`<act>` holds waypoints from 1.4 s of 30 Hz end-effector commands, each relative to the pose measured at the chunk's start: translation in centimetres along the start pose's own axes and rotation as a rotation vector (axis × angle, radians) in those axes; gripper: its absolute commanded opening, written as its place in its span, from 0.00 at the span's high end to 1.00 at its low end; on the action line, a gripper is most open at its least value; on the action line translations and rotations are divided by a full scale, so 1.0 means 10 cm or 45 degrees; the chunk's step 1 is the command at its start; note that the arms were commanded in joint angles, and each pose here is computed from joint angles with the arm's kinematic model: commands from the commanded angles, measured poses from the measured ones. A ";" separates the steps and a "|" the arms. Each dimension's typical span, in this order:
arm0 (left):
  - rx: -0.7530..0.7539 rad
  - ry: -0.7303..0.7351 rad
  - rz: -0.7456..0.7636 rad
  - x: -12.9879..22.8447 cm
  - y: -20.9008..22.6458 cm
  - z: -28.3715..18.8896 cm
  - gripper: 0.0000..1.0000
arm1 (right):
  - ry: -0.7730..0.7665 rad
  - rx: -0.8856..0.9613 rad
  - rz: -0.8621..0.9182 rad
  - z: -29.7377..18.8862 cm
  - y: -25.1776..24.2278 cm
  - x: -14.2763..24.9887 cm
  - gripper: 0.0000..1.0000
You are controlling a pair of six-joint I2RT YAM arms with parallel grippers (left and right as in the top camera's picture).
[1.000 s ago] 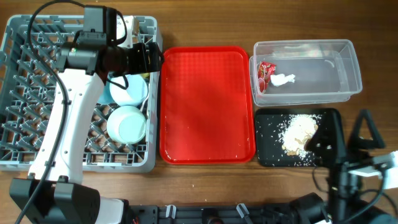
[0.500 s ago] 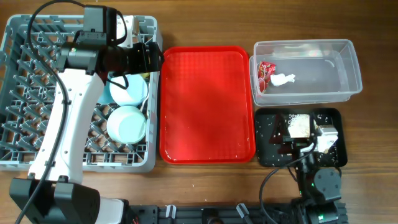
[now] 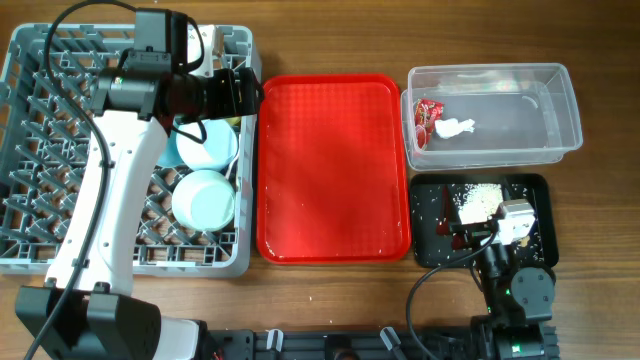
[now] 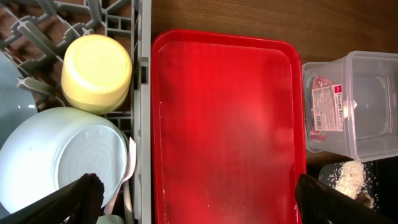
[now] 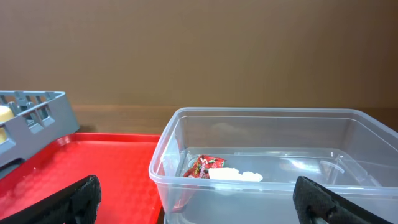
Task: Sort waste into correct bins and load items into the dishwasher rack
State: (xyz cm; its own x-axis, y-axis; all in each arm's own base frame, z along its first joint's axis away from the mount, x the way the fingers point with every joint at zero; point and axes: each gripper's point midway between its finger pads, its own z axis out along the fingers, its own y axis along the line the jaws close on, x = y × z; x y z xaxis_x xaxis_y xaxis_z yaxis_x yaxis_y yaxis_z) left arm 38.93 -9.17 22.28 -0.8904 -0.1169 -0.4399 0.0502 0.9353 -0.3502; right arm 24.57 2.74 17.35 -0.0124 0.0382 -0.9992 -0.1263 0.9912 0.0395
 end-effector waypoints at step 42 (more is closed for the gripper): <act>0.060 -1.400 0.244 1.36 0.64 -0.62 0.00 | -0.012 -0.015 -0.017 -0.01 0.02 -0.02 0.00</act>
State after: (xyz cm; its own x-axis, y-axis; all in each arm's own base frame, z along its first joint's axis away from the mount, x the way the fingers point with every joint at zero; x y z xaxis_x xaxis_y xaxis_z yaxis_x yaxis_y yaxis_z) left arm 23.81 -3.42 21.49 0.0517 -0.2213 -0.9738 0.2279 0.9520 -0.2042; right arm 24.56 2.75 17.38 -0.0109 0.0383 -0.9992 -0.1267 0.9912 0.0394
